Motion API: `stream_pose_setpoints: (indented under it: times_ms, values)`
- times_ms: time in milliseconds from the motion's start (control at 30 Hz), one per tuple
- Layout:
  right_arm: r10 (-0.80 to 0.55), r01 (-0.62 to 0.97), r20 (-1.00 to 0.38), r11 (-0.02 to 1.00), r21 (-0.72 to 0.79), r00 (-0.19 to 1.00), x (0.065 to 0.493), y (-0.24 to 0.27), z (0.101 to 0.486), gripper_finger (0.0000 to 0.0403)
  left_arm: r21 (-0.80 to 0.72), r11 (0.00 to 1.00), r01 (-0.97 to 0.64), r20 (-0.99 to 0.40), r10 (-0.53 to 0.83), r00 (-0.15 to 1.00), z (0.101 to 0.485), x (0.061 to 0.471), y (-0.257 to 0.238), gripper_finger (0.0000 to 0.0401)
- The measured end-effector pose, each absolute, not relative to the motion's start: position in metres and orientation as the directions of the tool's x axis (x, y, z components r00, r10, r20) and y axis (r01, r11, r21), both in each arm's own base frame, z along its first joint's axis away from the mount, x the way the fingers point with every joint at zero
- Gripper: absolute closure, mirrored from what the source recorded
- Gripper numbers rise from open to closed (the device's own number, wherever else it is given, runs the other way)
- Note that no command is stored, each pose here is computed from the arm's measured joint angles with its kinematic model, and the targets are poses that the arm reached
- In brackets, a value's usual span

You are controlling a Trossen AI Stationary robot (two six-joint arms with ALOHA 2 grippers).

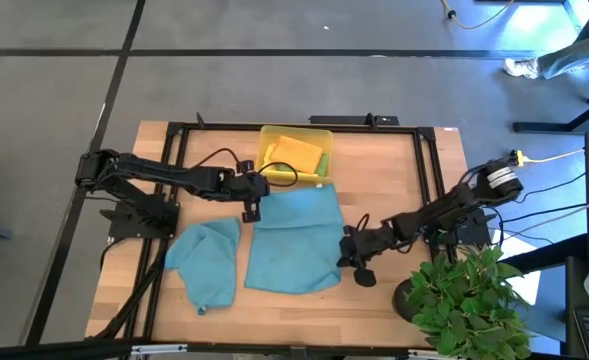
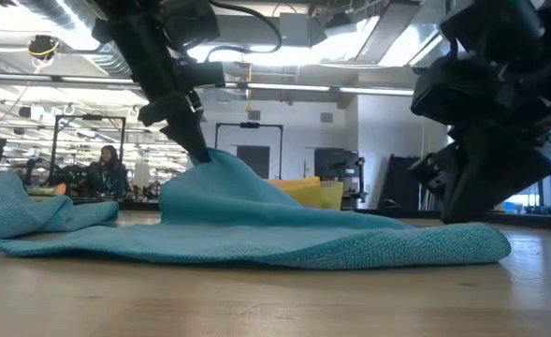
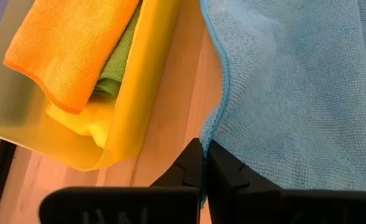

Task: Fold microfiber towels
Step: Fold the right blue towel

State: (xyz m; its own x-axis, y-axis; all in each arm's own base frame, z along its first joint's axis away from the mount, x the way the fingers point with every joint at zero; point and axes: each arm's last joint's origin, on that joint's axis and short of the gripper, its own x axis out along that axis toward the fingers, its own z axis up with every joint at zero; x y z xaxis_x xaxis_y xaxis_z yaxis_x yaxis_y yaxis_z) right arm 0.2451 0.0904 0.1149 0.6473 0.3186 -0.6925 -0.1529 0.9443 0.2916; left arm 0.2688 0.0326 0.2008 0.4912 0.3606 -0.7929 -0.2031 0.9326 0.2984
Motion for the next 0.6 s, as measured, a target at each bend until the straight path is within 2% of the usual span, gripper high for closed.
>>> stream_pose_setpoints:
  times_ms: [300,600]
  values:
    - [0.313,-0.150,-0.758,0.949,0.279,0.572,0.267,0.104,0.105,0.0398,0.289,0.936,-0.202,-0.795,0.352,0.494,0.201,0.269,0.032,0.0401]
    - [0.386,-0.201,-0.728,0.922,0.331,0.567,0.278,0.110,0.115,0.0387,0.279,0.940,-0.198,-0.798,0.341,0.497,0.201,0.269,0.032,0.0401]
